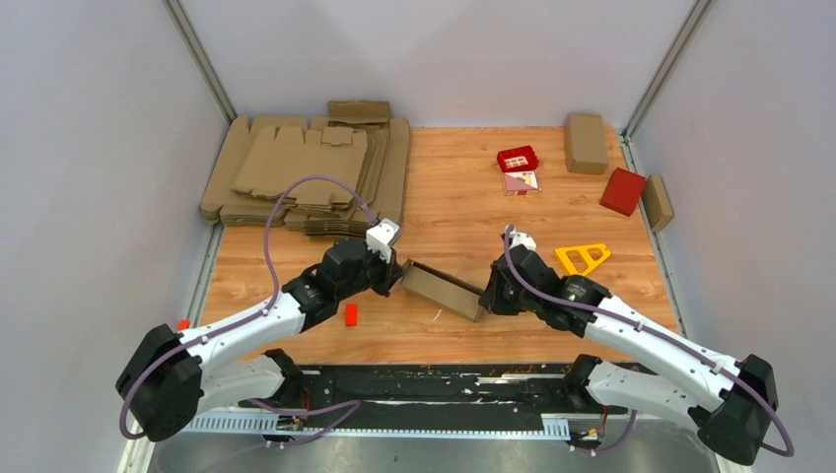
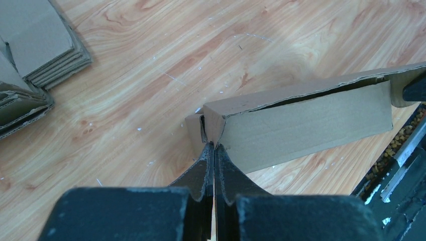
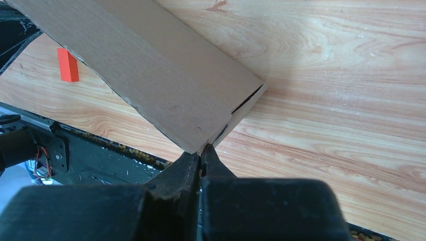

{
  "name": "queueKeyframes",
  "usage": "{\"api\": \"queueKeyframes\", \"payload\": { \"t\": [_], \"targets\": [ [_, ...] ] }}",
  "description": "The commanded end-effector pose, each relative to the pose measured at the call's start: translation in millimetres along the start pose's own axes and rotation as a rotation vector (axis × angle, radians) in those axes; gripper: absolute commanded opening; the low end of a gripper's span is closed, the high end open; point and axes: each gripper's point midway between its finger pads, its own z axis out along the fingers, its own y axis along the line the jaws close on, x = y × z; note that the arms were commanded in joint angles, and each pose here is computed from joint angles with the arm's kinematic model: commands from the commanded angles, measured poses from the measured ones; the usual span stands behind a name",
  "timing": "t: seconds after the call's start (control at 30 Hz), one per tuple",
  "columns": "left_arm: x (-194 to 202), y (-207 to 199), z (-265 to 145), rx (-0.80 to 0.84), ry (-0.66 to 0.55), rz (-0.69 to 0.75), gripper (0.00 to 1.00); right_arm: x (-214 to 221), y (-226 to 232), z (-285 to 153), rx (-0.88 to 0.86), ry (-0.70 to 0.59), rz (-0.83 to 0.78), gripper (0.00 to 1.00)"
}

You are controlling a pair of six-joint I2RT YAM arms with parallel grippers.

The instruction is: Fold the paper box

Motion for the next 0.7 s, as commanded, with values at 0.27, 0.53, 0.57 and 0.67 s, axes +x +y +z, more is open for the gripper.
{"api": "queueKeyframes", "payload": {
  "t": [0.27, 0.53, 0.57, 0.67],
  "targets": [
    [0.8, -2.7, 9.8, 0.012, 0.012, -0.003, 0.00, -0.7, 0.0, 10.8, -0.001, -0.018, 0.068, 0.00],
    [9.2, -2.1, 11.0, 0.014, 0.026, -0.007, 0.00, -0.6, -1.7, 13.4, 0.022, -0.022, 0.139, 0.00],
    [9.3, -2.3, 11.2, 0.015, 0.027, -0.008, 0.00, 0.4, -2.0, 14.2, 0.025, -0.019, 0.148, 0.00],
    [12.8, -2.0, 11.0, 0.016, 0.034, -0.009, 0.00, 6.9, -8.0, 20.3, 0.054, 0.002, 0.150, 0.00]
  ]
}}
